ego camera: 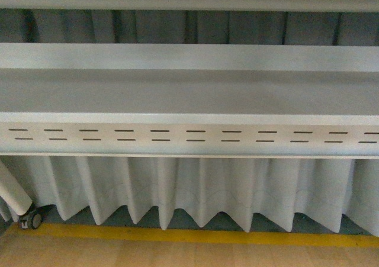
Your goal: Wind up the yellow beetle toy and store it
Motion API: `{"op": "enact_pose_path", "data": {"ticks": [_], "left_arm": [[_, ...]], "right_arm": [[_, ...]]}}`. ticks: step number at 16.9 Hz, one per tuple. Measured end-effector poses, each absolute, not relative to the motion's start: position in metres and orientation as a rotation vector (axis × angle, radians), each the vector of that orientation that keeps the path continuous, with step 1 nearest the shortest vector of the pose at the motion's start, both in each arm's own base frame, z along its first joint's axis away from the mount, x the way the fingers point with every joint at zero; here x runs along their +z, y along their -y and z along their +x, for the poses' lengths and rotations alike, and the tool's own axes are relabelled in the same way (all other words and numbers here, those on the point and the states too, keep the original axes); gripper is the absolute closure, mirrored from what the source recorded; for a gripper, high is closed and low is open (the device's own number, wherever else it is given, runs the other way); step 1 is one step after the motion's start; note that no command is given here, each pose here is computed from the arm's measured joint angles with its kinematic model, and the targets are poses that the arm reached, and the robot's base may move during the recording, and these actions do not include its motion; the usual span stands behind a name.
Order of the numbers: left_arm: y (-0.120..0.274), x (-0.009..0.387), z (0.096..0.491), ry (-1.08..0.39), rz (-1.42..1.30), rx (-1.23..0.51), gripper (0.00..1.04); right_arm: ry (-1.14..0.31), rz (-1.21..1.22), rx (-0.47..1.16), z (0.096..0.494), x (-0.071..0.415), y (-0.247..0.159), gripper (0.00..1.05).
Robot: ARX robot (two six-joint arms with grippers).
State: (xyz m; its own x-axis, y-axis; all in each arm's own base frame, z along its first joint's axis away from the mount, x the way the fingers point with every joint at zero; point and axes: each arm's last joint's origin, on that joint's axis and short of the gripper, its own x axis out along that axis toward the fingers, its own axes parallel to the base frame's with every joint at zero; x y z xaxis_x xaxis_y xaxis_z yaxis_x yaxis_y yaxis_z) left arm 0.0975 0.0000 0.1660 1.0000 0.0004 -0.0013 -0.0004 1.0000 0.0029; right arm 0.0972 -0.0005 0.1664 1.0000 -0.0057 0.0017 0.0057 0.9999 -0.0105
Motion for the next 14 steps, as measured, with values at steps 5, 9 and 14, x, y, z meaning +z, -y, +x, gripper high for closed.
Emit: {"op": "enact_pose_path", "data": {"ticks": [5, 9, 14], "left_arm": [[0.0000, 0.1660, 0.0975, -0.001, 0.003, 0.000, 0.07], [0.0000, 0.1661, 0.0975, 0.000, 0.003, 0.000, 0.07], [0.0000, 0.1660, 0.0975, -0.001, 0.003, 0.000, 0.07]], "right_arm": [[0.003, -0.010, -0.006, 0.0972, 0.1665, 0.0005, 0.07], [0.003, -0.010, -0.006, 0.0972, 0.1665, 0.0005, 0.07], [0.003, -0.010, -0.006, 0.0972, 0.1665, 0.0006, 0.07]]}}
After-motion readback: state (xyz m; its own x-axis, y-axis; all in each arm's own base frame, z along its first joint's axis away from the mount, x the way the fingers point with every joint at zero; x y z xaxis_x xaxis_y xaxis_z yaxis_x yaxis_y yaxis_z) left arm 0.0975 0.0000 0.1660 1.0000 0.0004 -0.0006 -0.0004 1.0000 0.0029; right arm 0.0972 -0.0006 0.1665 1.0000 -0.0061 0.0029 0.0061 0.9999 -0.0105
